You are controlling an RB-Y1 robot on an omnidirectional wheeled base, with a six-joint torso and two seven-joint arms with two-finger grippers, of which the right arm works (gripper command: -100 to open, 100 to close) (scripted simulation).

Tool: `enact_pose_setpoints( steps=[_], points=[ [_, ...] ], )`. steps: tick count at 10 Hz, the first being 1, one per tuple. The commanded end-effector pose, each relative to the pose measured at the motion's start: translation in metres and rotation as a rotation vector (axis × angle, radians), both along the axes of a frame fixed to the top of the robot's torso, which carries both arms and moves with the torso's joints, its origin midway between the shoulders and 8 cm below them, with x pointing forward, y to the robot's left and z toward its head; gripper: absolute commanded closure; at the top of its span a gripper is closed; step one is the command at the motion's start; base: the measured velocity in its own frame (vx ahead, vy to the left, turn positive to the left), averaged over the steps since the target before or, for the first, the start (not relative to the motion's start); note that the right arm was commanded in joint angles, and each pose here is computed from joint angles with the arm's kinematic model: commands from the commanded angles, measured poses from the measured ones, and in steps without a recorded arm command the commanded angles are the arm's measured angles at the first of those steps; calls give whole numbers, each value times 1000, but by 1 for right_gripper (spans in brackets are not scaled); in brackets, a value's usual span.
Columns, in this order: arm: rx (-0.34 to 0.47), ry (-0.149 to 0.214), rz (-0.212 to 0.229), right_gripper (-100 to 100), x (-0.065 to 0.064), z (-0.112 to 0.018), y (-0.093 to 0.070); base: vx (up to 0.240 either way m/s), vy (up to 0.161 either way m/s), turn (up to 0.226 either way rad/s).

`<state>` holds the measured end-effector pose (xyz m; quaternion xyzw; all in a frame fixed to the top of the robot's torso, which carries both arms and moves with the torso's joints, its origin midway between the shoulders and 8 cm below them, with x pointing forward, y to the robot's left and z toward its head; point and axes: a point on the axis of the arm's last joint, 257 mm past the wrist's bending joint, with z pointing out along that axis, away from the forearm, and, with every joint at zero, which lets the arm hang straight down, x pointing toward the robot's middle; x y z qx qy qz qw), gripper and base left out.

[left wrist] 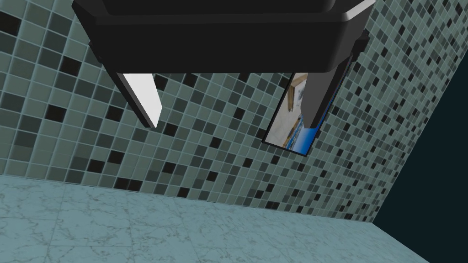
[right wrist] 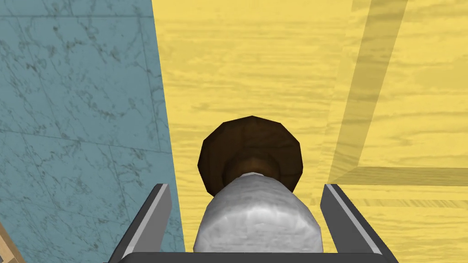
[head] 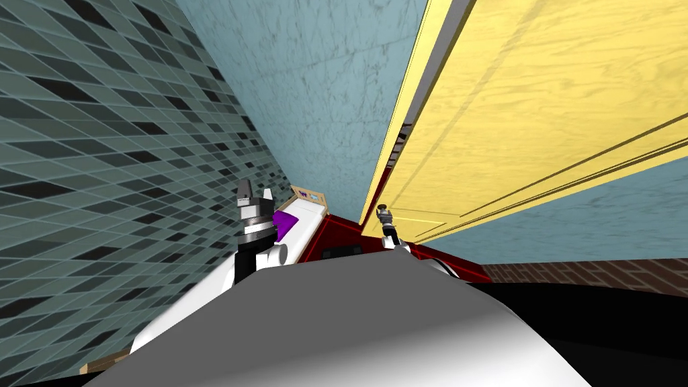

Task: Pull the door open

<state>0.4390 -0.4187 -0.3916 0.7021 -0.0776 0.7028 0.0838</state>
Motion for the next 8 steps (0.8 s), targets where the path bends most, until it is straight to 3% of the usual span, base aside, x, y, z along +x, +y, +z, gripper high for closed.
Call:
enact_pose_setpoints(
  steps=[1,6,8],
  points=[
    [-1,1,1,100,0,0,1,-10,-1,-24],
    [-1,1,1,100,0,0,1,-16,1,2],
    [-2,3,29,100,-3,-1,3,-136,-36,81]
  ],
)
